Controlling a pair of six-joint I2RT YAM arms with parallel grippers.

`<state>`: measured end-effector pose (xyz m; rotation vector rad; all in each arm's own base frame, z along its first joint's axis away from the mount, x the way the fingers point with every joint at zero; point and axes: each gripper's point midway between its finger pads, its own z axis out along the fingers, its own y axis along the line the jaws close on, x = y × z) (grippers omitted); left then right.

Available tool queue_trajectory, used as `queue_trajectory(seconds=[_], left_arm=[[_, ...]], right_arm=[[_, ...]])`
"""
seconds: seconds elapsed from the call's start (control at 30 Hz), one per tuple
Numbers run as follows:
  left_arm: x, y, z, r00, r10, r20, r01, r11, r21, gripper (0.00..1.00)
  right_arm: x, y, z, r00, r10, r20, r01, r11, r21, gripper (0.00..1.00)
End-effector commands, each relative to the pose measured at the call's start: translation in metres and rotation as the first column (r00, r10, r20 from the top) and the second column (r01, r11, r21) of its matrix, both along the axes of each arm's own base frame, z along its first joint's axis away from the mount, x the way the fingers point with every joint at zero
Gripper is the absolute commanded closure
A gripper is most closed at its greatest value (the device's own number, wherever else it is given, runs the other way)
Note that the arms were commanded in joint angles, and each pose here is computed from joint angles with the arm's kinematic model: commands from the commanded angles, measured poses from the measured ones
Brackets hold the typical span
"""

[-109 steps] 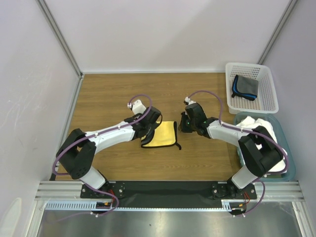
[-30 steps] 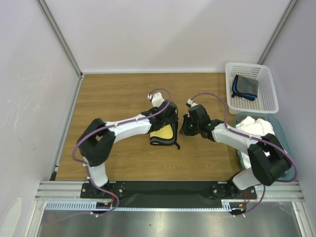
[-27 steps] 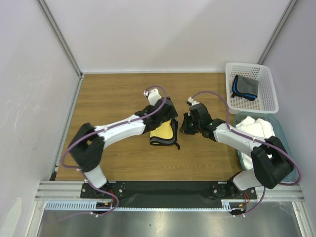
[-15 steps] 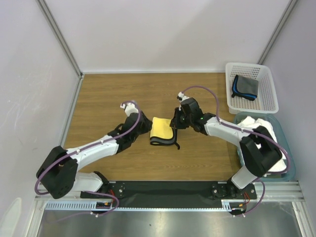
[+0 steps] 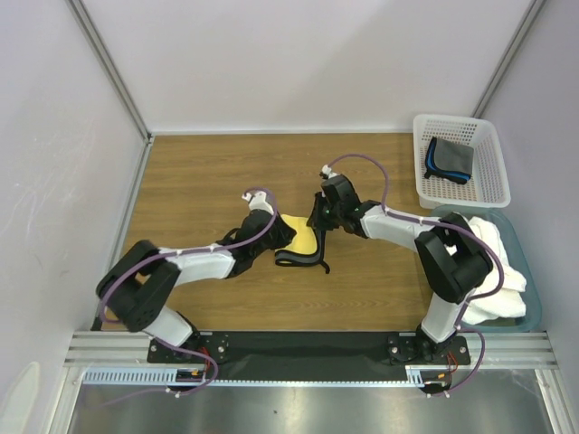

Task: Fold and stack the towels
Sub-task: Fold the towel

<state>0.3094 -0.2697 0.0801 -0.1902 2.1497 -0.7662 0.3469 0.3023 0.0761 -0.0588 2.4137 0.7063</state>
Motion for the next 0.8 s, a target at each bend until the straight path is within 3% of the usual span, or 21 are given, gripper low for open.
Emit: queue_trajectory(seconds=[0.0,0.17,0.43,0.6,0.77], left_arm=[[0.012,-0.019,0.001,1.0,-0.023,-0.003,0.023,0.998,-0.064,0.89],[0.006,-0.004,-0.031,0.996,0.026,-0.088,-0.028,0.999,-0.02,0.91],[-0.003,0.009,-0.052,0.992,0.043,-0.121,-0.04,0.999,0.027,0.91],[-0.002,-0.004,-0.037,0.996,-0.05,-0.069,0.051,0.998,0.026,0.9],[0.003,-0.008,0.011,0.99,-0.135,0.048,0.131,0.989,0.063,0.83]], right_arm=[[0.02,-0.009,-0.006,0.998,-0.067,0.0,0.067,0.998,-0.004,1.0],[0.021,-0.03,-0.024,0.995,-0.098,-0.033,0.096,0.994,-0.048,1.0],[0.019,-0.047,-0.04,0.992,-0.115,-0.052,0.111,0.991,-0.079,1.0],[0.014,-0.04,-0.033,0.997,-0.055,-0.054,0.051,0.997,-0.06,1.0],[0.013,-0.036,0.013,1.0,0.018,0.015,-0.017,0.999,-0.04,1.0]])
